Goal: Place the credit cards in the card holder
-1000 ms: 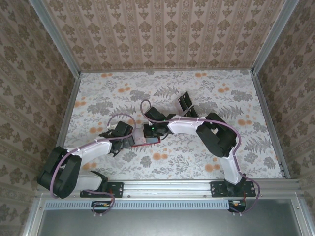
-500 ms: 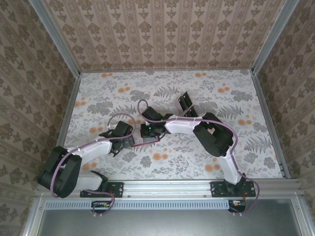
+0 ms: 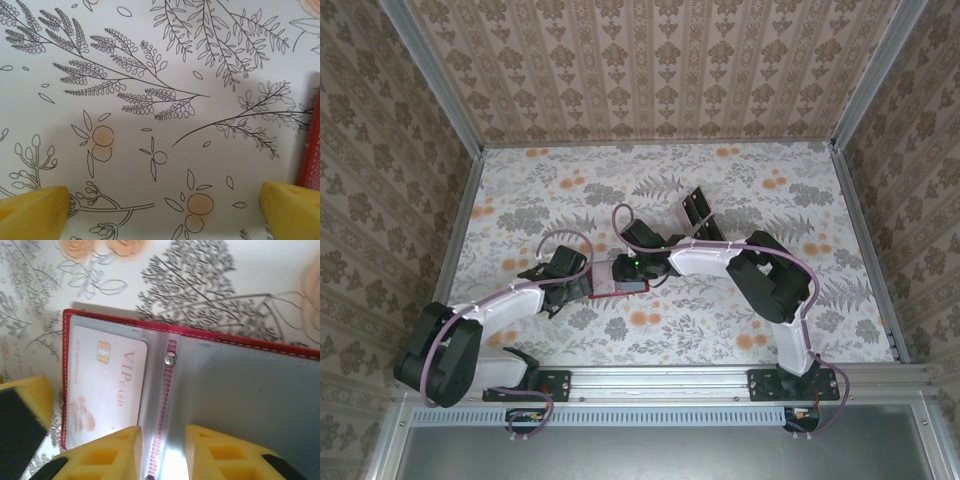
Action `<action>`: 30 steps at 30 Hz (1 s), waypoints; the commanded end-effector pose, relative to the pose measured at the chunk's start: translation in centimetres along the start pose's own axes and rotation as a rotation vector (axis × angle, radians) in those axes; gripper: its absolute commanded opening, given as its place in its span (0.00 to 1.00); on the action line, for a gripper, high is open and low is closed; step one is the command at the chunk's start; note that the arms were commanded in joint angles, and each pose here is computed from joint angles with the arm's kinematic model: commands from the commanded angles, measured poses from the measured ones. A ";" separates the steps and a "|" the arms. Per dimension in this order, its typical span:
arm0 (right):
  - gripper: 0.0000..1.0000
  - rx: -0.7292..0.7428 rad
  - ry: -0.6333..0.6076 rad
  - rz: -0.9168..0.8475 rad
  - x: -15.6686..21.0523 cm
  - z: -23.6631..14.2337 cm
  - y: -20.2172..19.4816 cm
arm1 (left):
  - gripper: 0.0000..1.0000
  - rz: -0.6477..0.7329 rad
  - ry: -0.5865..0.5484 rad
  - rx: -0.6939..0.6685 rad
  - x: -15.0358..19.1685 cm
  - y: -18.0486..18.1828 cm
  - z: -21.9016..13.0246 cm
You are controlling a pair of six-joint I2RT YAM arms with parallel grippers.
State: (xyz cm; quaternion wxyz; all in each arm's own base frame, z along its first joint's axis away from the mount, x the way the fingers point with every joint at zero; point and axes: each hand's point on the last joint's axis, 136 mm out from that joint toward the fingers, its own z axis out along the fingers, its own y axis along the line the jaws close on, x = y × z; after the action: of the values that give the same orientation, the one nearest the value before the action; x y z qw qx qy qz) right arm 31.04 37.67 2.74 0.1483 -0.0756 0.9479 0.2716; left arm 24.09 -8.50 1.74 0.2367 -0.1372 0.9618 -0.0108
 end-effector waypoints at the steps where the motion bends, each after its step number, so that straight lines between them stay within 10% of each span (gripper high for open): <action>1: 0.28 -0.005 0.011 0.034 0.7 -0.2 -1.0 | 1.00 -0.003 0.018 0.111 -0.1 -1.6 -0.5; 30: 0.10 -0.055 0.019 -0.014 0.1 0.1 1.7 | 1.00 -0.017 0.032 0.064 -0.4 -0.2 -0.7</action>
State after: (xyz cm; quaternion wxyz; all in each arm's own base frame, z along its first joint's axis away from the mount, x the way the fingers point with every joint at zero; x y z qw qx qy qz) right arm 31.19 38.78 4.62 0.1599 -0.0780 0.9361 0.3033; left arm 24.22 -9.39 2.67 0.2291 -0.1353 0.9617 -0.0660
